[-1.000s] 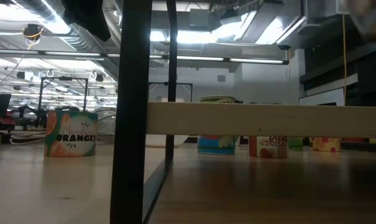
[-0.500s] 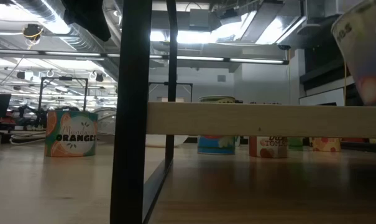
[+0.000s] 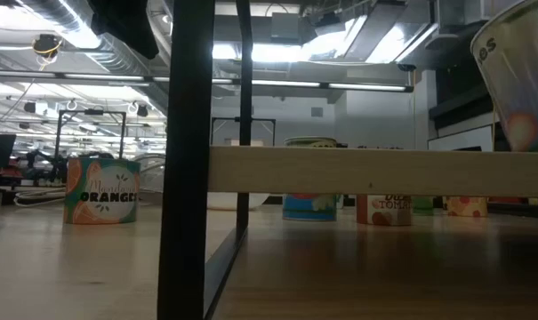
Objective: Pick and place cans onto a shelf
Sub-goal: Put the blue can on the shelf
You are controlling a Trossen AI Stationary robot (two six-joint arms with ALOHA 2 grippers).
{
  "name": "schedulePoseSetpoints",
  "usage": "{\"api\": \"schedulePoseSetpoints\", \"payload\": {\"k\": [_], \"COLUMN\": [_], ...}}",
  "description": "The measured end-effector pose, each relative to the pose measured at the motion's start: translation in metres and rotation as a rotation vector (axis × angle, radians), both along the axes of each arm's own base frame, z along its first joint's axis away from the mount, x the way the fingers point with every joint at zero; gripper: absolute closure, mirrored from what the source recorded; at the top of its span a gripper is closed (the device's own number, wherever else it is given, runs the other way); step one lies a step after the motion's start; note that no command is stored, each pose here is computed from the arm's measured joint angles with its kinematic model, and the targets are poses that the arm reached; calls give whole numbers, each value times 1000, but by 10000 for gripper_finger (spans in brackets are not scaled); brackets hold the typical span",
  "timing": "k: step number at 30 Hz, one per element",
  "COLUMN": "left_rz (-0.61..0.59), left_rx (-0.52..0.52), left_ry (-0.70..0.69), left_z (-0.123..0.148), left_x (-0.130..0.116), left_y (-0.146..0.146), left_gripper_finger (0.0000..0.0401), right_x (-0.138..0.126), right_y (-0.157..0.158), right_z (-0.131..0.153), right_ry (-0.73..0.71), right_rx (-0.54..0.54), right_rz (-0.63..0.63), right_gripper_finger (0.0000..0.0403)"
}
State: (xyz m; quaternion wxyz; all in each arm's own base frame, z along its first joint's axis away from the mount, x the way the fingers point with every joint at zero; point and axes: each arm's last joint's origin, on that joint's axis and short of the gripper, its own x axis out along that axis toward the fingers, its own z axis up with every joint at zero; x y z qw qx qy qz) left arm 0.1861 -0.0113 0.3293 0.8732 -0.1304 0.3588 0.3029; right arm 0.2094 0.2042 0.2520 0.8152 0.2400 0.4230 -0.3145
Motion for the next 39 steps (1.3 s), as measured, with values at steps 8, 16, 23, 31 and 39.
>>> {"api": "schedulePoseSetpoints", "payload": {"k": [8,16,23,31,39], "left_rz": [0,-1,0,0,0], "left_rx": [0,0,0,0,0], "left_ry": [0,0,0,0,0], "left_z": [0,0,0,0,0], "left_x": [0,0,0,0,0], "left_y": [0,0,0,0,0], "left_gripper_finger": [323,324,326,325,323], "right_x": [0,-1,-1,-1,-1], "right_y": [0,0,0,0,1], "right_z": [0,-1,-1,0,-1], "right_ry": [18,25,26,27,40], "right_rx": [16,12,11,12,26], "right_rz": [2,4,5,7,8], "right_gripper_finger": [374,373,358,299,293]}}
